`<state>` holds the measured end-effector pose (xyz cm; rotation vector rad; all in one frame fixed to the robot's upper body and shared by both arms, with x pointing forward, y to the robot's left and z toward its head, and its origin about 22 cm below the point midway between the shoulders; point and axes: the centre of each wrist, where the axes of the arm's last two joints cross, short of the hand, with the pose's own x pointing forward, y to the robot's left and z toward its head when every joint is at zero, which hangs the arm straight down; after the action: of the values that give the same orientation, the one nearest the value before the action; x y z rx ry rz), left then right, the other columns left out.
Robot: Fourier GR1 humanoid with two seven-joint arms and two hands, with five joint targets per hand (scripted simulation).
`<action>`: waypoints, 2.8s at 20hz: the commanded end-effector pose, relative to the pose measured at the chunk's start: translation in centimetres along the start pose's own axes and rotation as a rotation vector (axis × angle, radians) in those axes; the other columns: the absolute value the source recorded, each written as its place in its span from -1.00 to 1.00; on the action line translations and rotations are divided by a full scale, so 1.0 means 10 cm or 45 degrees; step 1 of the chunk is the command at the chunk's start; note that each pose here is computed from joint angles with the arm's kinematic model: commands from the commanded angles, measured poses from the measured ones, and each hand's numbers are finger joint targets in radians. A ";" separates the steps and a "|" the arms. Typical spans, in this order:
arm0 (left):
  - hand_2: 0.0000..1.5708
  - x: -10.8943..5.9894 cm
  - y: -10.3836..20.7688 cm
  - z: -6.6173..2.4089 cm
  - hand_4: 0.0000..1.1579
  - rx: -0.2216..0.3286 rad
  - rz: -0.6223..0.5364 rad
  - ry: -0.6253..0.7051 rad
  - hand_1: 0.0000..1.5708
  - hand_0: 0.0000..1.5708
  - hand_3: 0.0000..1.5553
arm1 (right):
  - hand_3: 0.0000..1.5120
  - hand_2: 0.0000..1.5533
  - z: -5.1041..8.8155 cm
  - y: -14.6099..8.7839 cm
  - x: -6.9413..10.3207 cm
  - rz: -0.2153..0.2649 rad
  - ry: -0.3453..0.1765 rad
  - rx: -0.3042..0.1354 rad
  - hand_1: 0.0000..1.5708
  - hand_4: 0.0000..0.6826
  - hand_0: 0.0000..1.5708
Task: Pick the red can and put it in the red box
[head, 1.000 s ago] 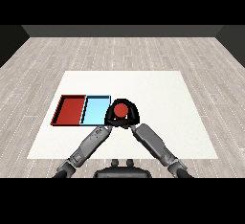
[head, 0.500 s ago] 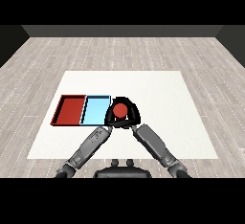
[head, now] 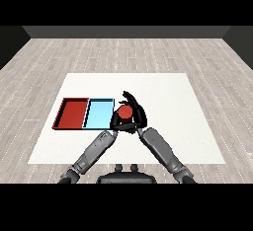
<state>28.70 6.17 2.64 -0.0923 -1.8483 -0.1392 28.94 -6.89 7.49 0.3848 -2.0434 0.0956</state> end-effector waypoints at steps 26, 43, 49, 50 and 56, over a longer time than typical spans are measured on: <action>0.98 0.26 1.46 -0.002 0.93 0.243 -0.340 -0.013 1.00 1.00 0.85 | -1.00 -1.00 0.59 -1.71 0.46 0.252 -0.040 -0.426 -1.00 -1.00 -1.00; 0.99 -0.18 2.81 -0.409 0.90 0.544 -0.732 0.427 1.00 1.00 0.87 | -1.00 -1.00 1.00 -1.97 -0.05 0.279 0.129 -0.426 -1.00 -1.00 -1.00; 1.00 -0.60 3.13 -0.095 0.84 0.594 -0.755 0.644 1.00 1.00 0.92 | -1.00 -1.00 1.12 -2.00 -0.06 0.270 0.063 -0.420 -1.00 -1.00 -1.00; 1.00 -0.73 3.07 0.000 0.80 0.627 -0.831 0.686 1.00 1.00 0.93 | -1.00 -1.00 1.17 -1.85 -0.15 0.275 0.059 -0.412 -1.00 -1.00 -1.00; -0.42 -0.86 3.11 0.063 0.25 0.666 -0.947 0.955 -0.58 -0.58 -0.58 | -1.00 -1.00 1.08 -1.78 0.08 0.335 0.005 -0.400 -1.00 -1.00 -1.00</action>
<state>35.27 37.23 -2.78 0.8588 -1.1534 -0.1349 25.32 -26.64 0.31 -0.0643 -2.0352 -0.0837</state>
